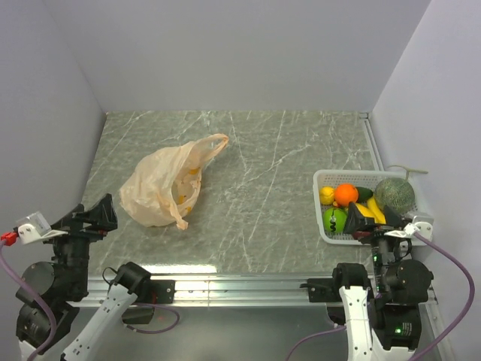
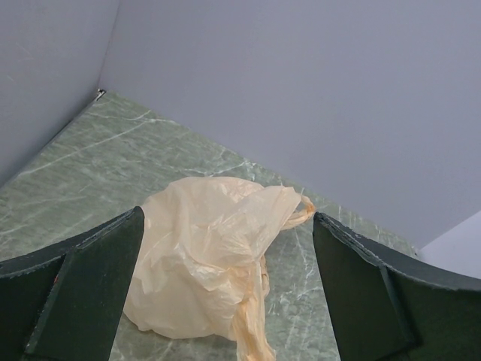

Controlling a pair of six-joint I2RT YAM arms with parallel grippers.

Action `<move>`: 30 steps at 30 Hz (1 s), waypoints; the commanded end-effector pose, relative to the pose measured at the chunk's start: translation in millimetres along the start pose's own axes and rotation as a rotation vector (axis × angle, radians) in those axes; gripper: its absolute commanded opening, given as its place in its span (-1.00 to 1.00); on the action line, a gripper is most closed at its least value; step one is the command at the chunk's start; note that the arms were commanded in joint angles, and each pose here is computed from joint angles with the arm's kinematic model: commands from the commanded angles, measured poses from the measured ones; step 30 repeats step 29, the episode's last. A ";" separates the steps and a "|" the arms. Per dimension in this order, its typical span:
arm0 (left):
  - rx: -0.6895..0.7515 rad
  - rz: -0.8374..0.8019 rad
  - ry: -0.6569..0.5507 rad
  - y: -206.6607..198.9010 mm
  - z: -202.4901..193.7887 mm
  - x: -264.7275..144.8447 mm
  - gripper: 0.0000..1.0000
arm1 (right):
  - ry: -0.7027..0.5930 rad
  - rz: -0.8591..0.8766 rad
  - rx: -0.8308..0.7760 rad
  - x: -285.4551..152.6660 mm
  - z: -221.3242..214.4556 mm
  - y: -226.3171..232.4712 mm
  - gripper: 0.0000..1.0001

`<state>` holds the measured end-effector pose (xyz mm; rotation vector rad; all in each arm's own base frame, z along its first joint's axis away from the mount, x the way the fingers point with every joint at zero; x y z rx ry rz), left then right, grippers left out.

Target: Untie the knot of the plastic bag and take out the fruit

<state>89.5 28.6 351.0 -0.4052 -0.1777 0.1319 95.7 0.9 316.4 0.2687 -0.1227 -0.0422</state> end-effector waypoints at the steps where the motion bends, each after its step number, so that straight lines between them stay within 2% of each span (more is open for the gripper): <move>1: -0.020 0.005 -0.011 -0.9 0.2 1.8 0.99 | -0.294 0.108 -0.030 -60.5 19.6 8.2 0.99; 30: -0.064 0.001 -0.031 -7.8 -13.5 15.7 0.99 | -0.303 0.097 -0.013 -63.4 22.2 6.4 1.00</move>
Point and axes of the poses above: each gripper's point midway between its finger pads, its own x axis out along the fingers, its own y axis along the line the jaws close on, z = x × y, the point moved 4 cm from there along -x, back along the fingers, and after that the axes turned 7 degrees about x, right-handed, at the moved point
